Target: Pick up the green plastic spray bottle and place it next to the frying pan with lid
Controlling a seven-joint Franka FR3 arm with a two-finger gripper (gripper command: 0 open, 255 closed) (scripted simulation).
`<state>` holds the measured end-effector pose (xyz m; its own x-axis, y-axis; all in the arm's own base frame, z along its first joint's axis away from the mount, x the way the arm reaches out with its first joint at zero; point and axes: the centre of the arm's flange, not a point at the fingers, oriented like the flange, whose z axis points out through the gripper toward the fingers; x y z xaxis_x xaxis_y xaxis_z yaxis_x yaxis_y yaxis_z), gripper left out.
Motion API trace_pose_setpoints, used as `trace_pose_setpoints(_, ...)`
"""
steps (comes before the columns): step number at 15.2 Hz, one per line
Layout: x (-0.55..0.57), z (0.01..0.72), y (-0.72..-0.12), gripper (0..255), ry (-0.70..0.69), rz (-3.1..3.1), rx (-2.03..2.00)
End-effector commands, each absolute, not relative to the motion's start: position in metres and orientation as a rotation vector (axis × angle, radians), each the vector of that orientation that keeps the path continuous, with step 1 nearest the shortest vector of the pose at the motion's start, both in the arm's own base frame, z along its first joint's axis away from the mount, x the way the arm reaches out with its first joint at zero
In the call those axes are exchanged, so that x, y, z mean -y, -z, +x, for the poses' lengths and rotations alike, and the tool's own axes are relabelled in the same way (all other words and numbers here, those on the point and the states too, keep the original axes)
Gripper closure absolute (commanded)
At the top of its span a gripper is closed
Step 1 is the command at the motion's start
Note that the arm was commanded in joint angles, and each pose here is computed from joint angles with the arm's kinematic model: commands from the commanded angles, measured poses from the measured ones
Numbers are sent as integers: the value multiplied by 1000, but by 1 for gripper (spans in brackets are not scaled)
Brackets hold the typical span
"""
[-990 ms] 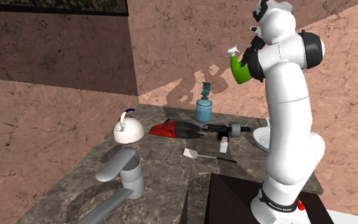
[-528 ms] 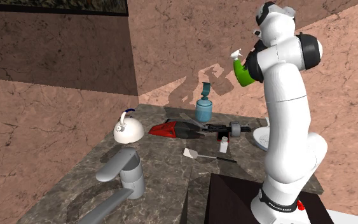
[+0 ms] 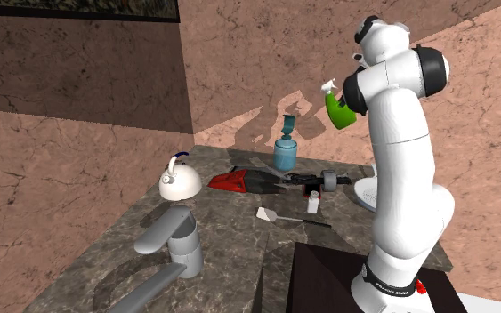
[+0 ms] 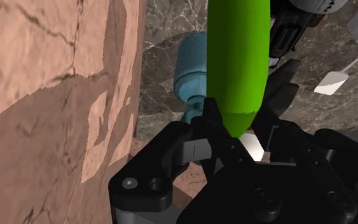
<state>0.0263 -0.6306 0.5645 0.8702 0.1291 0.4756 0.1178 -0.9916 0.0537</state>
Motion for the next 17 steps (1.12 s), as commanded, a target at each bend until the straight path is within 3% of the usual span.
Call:
trace_pose_setpoints(1, 631, 26, -553, 255, -769, 3015, -199)
trace_pose_setpoints(17, 631, 26, -469, 255, -769, 3015, -199)
